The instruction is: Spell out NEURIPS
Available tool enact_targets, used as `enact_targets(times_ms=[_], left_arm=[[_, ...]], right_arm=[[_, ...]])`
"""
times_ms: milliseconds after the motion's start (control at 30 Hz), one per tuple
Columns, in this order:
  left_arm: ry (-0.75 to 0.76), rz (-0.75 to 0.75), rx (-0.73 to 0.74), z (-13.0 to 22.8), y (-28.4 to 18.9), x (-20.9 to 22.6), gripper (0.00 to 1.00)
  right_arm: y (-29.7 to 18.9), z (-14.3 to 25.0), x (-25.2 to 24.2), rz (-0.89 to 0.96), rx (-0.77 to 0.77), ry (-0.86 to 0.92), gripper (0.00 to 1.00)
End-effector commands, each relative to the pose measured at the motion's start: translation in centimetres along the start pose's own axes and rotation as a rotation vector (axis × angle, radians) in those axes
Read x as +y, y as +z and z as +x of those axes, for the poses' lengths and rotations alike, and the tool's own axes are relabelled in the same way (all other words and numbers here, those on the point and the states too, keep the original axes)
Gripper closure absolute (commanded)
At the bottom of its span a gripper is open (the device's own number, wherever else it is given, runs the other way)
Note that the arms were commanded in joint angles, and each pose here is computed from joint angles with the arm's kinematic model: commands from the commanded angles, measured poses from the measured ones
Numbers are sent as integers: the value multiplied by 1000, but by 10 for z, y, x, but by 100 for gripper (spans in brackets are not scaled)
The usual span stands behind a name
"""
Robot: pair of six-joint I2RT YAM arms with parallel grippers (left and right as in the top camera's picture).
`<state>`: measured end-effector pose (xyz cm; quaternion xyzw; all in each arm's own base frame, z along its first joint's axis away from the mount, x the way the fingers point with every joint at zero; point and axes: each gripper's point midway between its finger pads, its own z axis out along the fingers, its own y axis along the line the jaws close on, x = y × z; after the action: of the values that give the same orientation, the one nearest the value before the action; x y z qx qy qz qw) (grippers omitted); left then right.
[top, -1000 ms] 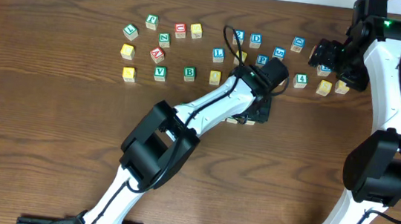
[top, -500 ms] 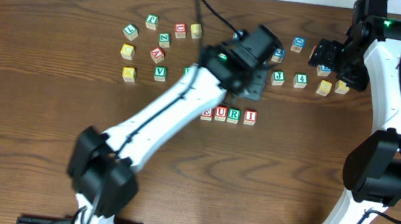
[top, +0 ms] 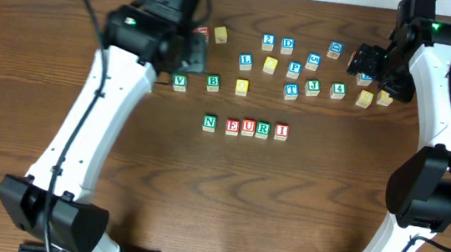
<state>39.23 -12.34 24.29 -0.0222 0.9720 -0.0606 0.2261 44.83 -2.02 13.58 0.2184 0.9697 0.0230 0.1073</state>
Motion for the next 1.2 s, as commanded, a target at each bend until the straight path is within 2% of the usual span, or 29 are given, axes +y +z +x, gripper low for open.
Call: enact_targets(times_ms=[0,100,300,367,500,633,900,1167], left_arm=[[-19,-44,6,-3,-6,28,41],[-49,-75,35,0,-7,50,34],[-128,-123,70,4,-9,86,31],[-150,-133,70,3,-10,95,28],[-180,-146,67,2,-11,107,26],[-191,-151,66,1,-11,112,26],[-191,-150,65,1,-11,112,26],[-191,-150,63,1,-11,112,26]], right_arm=[[4,1,9,-25,5,16,1],[4,2,10,-30,9,16,1],[3,0,24,-108,8,-11,1],[1,0,36,-163,9,-49,4],[-2,3,64,-221,-11,-102,8],[-10,7,95,-216,-60,-151,11],[-34,13,137,-127,-187,-141,20],[-2,24,154,-89,-156,-164,20]])
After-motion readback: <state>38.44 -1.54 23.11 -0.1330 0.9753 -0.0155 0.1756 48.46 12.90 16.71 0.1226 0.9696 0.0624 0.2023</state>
